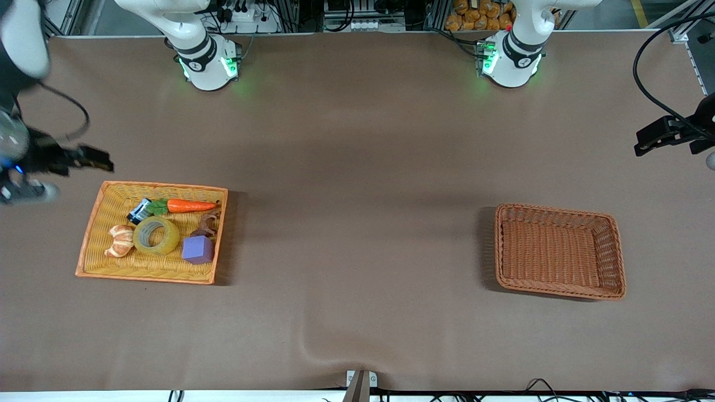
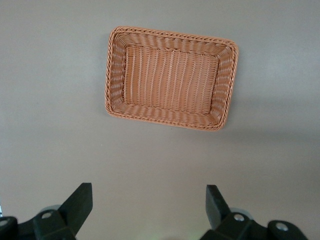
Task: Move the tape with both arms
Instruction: 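Move the right gripper down over the tape roll in the yellow basket, then grasp the yellow tape roll with the right gripper and lift it, then carry the tape to mid-table while the left gripper reaches toward it, then release the tape on the table while the left gripper grasps it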
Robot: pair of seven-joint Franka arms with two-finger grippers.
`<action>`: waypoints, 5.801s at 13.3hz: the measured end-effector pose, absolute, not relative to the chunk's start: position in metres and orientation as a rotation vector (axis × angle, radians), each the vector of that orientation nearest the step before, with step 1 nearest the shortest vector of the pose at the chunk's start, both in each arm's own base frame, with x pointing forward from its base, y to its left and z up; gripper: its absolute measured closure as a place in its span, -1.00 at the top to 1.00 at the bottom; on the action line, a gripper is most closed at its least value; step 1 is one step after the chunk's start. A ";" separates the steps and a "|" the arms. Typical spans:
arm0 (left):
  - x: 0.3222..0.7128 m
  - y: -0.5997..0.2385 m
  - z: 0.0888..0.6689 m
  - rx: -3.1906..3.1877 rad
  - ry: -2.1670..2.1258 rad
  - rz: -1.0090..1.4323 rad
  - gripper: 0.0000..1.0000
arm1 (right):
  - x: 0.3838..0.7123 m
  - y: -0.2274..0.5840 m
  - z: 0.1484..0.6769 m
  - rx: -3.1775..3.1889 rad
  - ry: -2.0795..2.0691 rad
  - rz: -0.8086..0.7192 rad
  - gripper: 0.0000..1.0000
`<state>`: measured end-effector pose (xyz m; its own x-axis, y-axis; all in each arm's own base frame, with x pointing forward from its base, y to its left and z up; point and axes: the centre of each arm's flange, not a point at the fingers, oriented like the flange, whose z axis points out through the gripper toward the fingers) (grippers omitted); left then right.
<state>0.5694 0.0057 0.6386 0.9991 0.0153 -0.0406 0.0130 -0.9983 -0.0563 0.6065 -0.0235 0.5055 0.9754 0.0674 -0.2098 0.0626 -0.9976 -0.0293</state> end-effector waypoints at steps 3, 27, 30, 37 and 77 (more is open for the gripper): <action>0.569 0.016 0.638 -3.085 -0.049 0.066 1.00 | 0.639 -0.036 0.421 -3.085 -0.145 0.384 1.00; 0.621 -0.012 0.561 -3.066 0.026 0.108 1.00 | 0.640 -0.040 0.214 -3.047 -0.329 0.429 -0.56; 0.621 -0.019 0.562 -3.067 0.044 0.104 1.00 | 0.648 -0.038 0.261 -3.049 -0.336 0.404 -0.55; 0.617 -0.022 0.594 -3.110 0.040 0.014 1.00 | 0.670 0.043 0.399 -3.039 -0.535 0.299 -0.56; 0.595 -0.461 0.219 -3.305 -0.183 -0.189 1.00 | 0.671 0.055 0.457 -2.991 -0.203 0.157 1.00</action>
